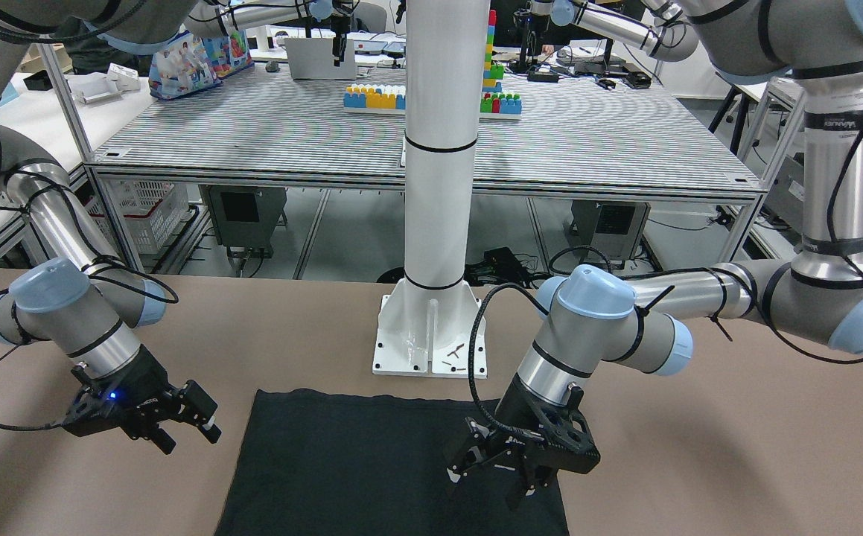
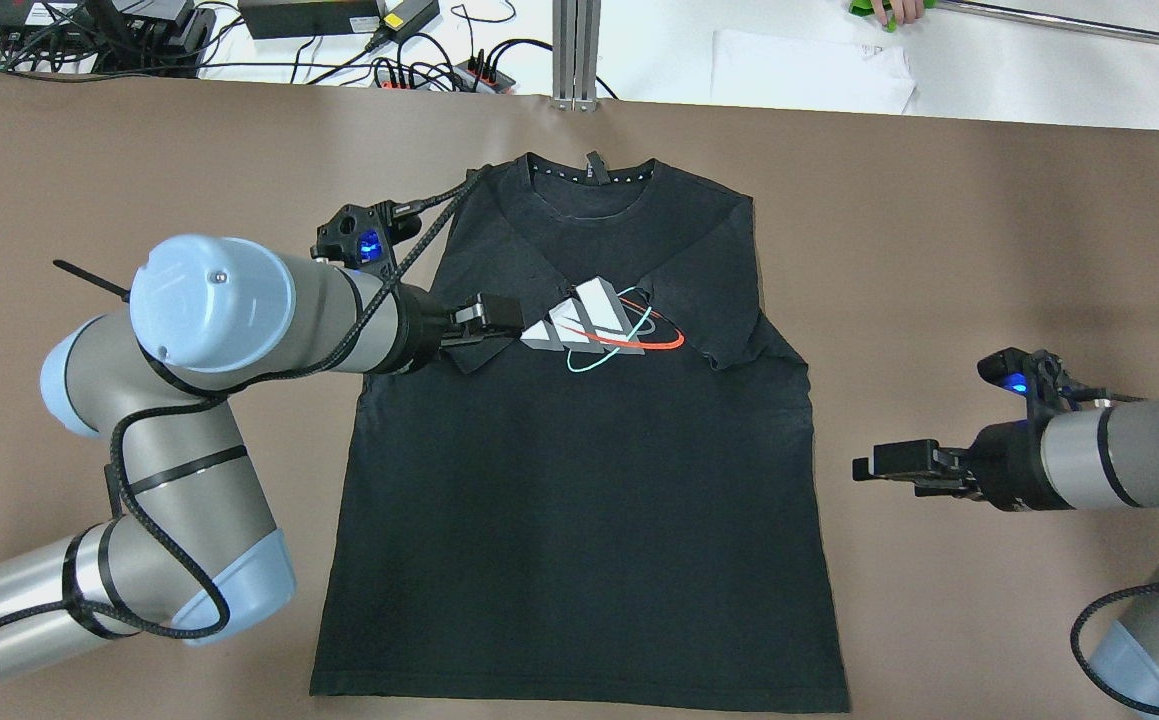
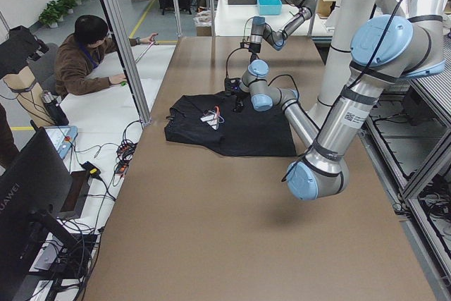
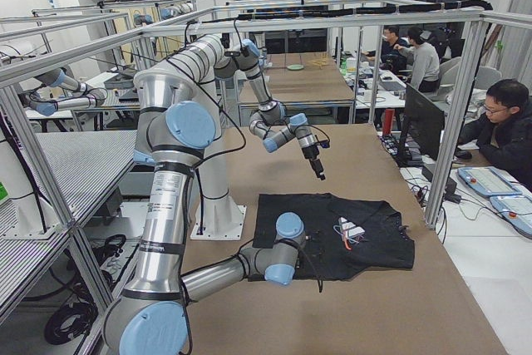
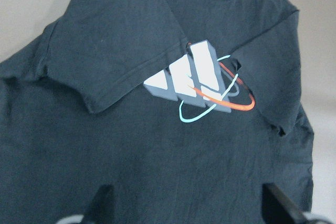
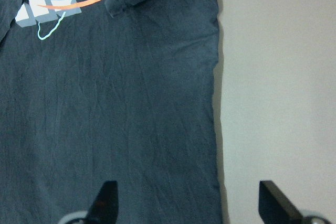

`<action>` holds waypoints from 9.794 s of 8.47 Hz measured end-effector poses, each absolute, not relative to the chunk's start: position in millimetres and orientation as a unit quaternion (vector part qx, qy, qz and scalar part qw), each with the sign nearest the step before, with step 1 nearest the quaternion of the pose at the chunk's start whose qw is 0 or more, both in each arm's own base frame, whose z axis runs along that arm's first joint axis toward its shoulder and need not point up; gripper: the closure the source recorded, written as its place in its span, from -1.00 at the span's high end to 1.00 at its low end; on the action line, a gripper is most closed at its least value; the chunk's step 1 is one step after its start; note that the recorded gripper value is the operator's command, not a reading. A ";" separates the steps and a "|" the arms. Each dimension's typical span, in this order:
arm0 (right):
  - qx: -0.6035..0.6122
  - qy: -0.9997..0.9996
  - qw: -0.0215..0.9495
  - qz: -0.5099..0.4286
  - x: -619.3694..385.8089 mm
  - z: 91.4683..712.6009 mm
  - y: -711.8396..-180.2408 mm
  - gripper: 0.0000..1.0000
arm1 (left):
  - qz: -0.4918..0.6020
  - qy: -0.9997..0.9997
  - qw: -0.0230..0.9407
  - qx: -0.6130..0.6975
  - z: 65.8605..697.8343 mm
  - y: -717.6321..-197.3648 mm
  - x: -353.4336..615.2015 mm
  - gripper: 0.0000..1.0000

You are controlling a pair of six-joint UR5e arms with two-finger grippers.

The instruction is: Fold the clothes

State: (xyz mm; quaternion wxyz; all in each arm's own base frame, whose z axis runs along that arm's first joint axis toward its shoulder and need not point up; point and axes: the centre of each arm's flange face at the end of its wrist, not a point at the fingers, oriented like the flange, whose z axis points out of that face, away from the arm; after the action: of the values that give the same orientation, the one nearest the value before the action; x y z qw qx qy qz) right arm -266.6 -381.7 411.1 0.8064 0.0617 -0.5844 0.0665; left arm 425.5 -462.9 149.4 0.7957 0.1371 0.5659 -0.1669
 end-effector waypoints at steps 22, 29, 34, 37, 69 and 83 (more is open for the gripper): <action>0.017 -0.634 0.770 0.069 -276.3 416.6 -350.6 0.89 | -0.159 0.410 0.845 0.306 260.2 -721.3 547.2 0.22; 0.017 -0.633 0.770 0.071 -274.3 417.6 -351.7 0.89 | -0.172 0.402 0.843 0.312 259.5 -743.8 518.2 0.24; 0.018 -0.632 0.771 0.072 -275.1 419.0 -352.3 0.89 | -0.167 0.393 0.850 0.307 262.3 -738.0 539.8 -0.96; 0.019 -0.631 0.772 0.072 -274.6 420.8 -353.0 0.89 | -0.164 0.394 0.851 0.307 259.4 -734.0 546.9 -1.00; 0.002 -0.612 0.790 0.041 -339.8 441.7 -291.1 0.89 | -0.148 0.607 0.778 0.059 324.6 -337.6 417.7 1.00; -0.005 -0.583 0.812 0.015 -400.3 469.0 -233.6 -1.00 | -0.146 0.600 0.783 0.073 332.8 -308.4 450.8 1.00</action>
State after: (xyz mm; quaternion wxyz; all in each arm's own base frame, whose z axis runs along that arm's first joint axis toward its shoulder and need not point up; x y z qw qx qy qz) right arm -400.3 -233.6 469.0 0.8124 -0.0045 -0.5828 0.0153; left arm 450.8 -308.4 332.8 0.7829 0.0734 0.6002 -0.1463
